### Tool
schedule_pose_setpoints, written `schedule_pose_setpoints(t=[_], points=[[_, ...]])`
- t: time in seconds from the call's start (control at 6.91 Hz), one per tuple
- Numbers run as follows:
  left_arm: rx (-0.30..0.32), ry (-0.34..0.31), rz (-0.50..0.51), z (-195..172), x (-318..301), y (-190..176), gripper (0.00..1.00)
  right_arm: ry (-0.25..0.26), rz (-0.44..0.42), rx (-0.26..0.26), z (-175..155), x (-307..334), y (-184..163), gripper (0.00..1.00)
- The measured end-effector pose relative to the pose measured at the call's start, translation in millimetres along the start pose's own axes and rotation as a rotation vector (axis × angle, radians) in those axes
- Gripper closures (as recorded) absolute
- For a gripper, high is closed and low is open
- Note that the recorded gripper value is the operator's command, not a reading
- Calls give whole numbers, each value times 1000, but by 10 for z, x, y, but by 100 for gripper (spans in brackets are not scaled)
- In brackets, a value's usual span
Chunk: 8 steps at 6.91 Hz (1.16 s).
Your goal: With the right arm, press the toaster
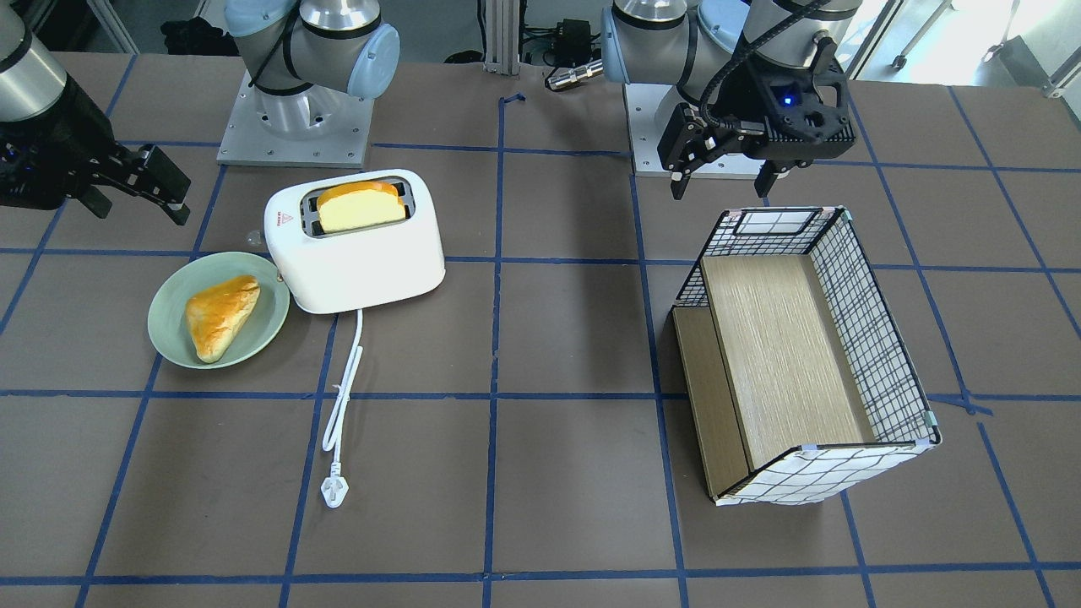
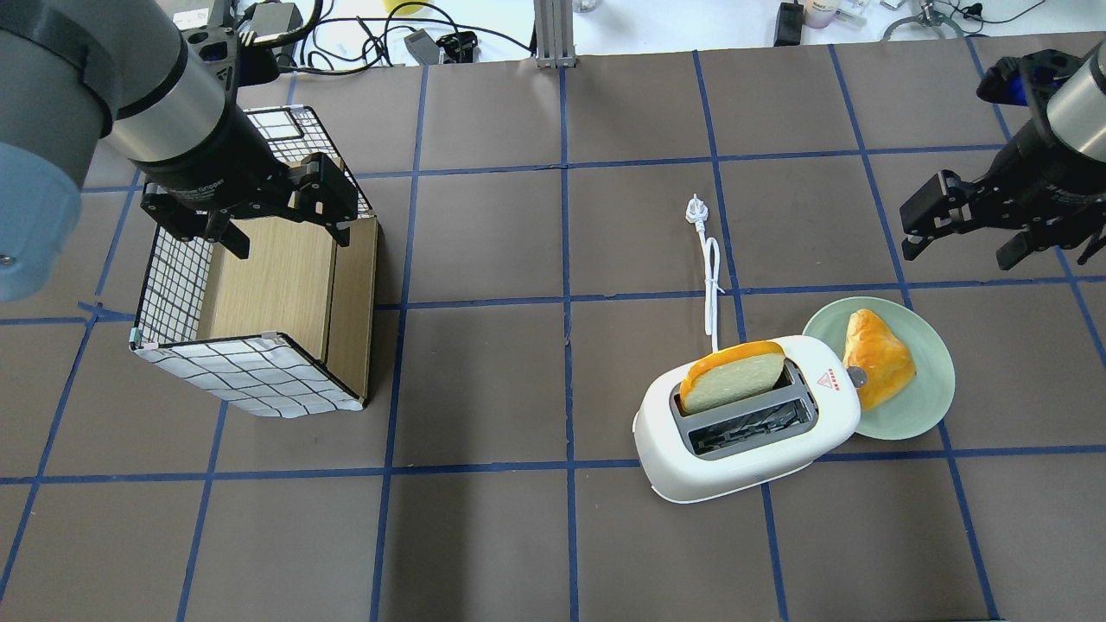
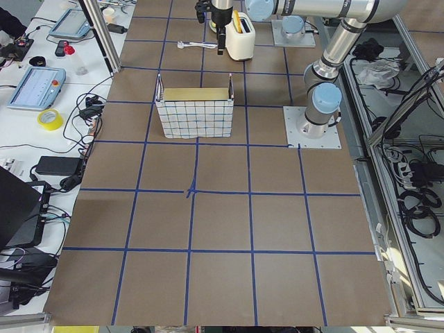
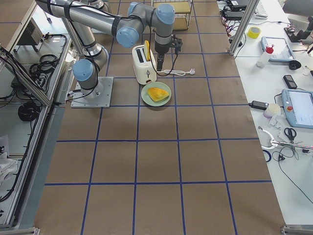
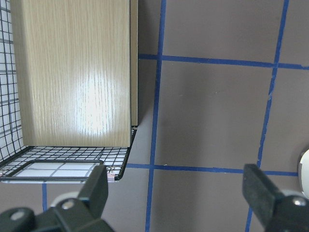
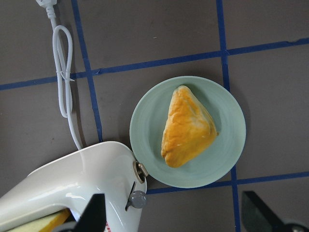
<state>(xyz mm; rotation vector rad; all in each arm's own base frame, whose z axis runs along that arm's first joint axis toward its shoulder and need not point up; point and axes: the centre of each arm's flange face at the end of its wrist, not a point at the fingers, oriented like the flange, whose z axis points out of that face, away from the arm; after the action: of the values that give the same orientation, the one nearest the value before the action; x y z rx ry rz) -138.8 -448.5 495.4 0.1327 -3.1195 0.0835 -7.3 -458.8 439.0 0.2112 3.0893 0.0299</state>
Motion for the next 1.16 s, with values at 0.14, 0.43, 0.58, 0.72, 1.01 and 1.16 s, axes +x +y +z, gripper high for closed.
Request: schedule_pose_setpoints(t=[0.14,0.43,0.58,0.72,1.01,1.16], points=[[0,0,0,-1,0,0,0,20,3,17,-49,-269,13,0],[0,1,0,-3,1,-1,0,58,3,54,-165,-882,116,0],[1,1,0,-4,1,-1,0,61,-7,72,-250,-1091,158,0],[0,1,0,-2,1,-1,0,57,-15,85,-334,-1220,189,0],[0,1,0,-2,1,-1,0,49,-12,93,-389,-1400,238,0],[0,1,0,-3,1,-1,0,47,-12,91,-381,-1448,254,0]])
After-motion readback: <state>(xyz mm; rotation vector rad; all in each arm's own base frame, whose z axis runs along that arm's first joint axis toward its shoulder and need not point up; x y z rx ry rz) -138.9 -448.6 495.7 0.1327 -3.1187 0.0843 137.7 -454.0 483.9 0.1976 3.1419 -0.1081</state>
